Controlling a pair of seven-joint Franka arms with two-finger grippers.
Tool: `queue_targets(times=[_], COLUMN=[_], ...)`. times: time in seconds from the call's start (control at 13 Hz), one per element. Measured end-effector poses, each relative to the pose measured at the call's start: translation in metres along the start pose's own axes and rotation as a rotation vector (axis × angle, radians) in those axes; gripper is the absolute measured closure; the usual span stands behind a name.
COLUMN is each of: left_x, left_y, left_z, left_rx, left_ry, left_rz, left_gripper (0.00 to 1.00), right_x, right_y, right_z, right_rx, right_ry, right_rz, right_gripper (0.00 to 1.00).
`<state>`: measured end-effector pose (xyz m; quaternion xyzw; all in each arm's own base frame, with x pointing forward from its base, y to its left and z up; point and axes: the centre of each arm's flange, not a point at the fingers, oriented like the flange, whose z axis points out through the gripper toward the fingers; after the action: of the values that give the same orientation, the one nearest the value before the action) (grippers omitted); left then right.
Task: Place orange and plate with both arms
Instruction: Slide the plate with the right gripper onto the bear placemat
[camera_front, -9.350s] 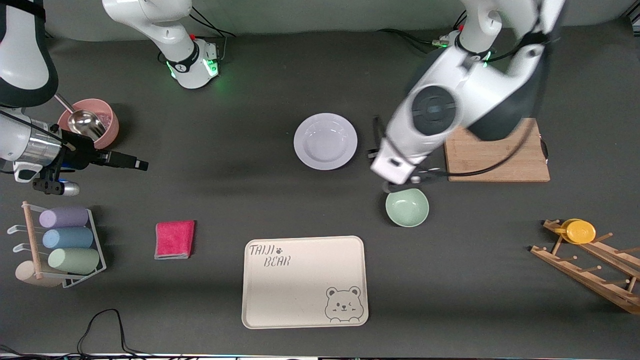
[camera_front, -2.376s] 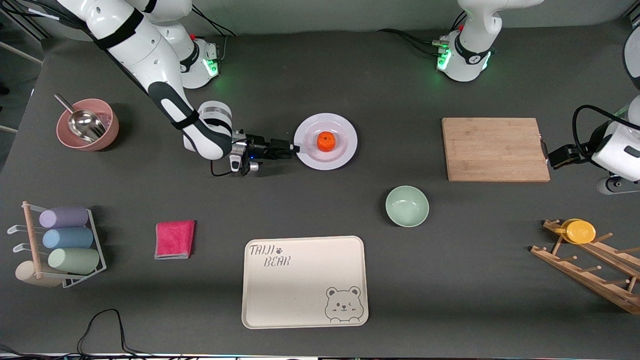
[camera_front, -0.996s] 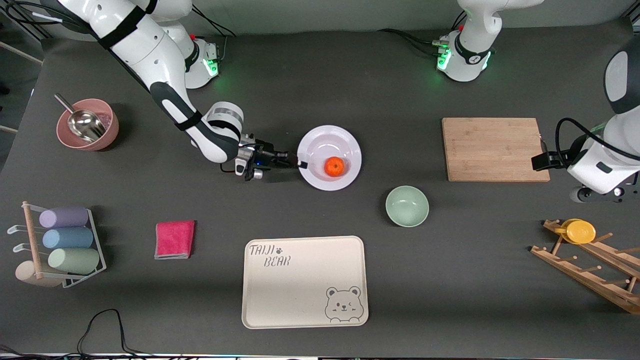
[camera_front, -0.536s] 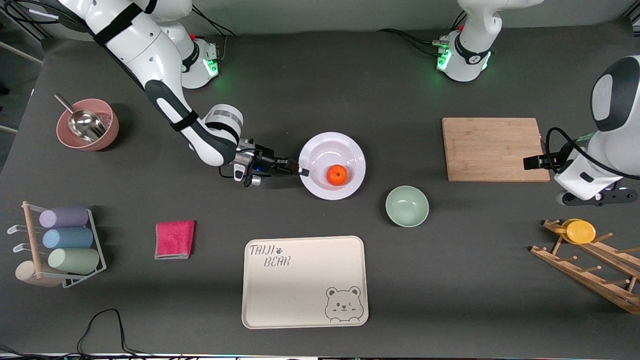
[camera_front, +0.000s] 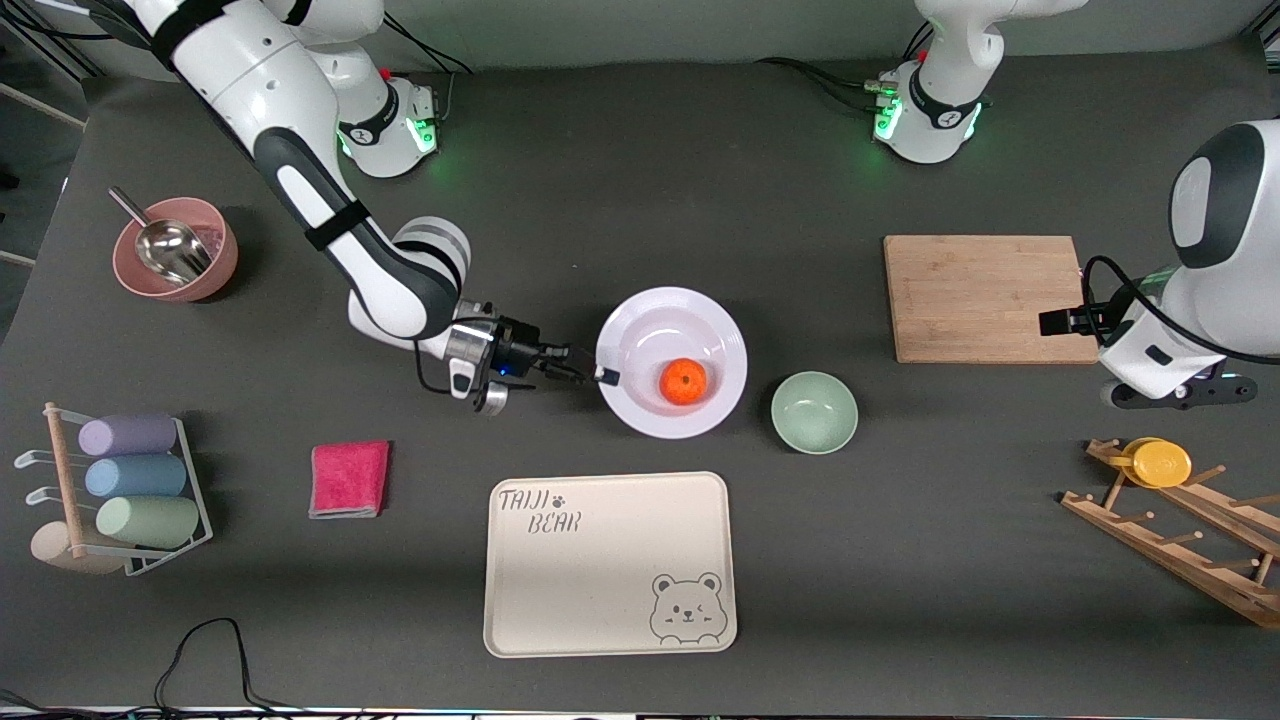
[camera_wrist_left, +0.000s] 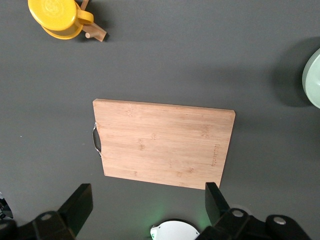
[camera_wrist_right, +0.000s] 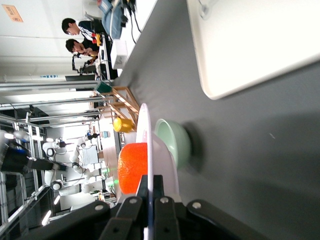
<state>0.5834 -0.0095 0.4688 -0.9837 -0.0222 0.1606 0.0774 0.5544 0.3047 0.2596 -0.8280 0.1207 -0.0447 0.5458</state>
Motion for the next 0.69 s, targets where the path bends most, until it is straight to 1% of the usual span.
queue_targets(times=[0.15, 0.31, 0.54, 0.69], left_x=[0.0, -0.001, -0.005, -0.005], left_y=[0.0, 0.0, -0.001, -0.001], left_z=[-0.001, -0.001, -0.005, -0.005], left_rx=[0.0, 0.0, 0.001, 0.001], left_ry=[0.001, 0.002, 0.001, 0.001], left_rz=[0.0, 0.0, -0.002, -0.002], left_gripper=[0.0, 0.0, 0.0, 0.0], right_x=[0.039, 0.074, 0.126, 0.155], right_y=[-0.034, -0.05, -0.051, -0.041], right_z=[-0.013, -0.022, -0.024, -0.023], right_rx=[-0.004, 0.01, 0.031, 0.028], right_ry=[0.016, 0.044, 0.076, 0.067], right_rz=[0.008, 0.008, -0.014, -0.018], right_gripper=[0.96, 0.96, 0.96, 0.96])
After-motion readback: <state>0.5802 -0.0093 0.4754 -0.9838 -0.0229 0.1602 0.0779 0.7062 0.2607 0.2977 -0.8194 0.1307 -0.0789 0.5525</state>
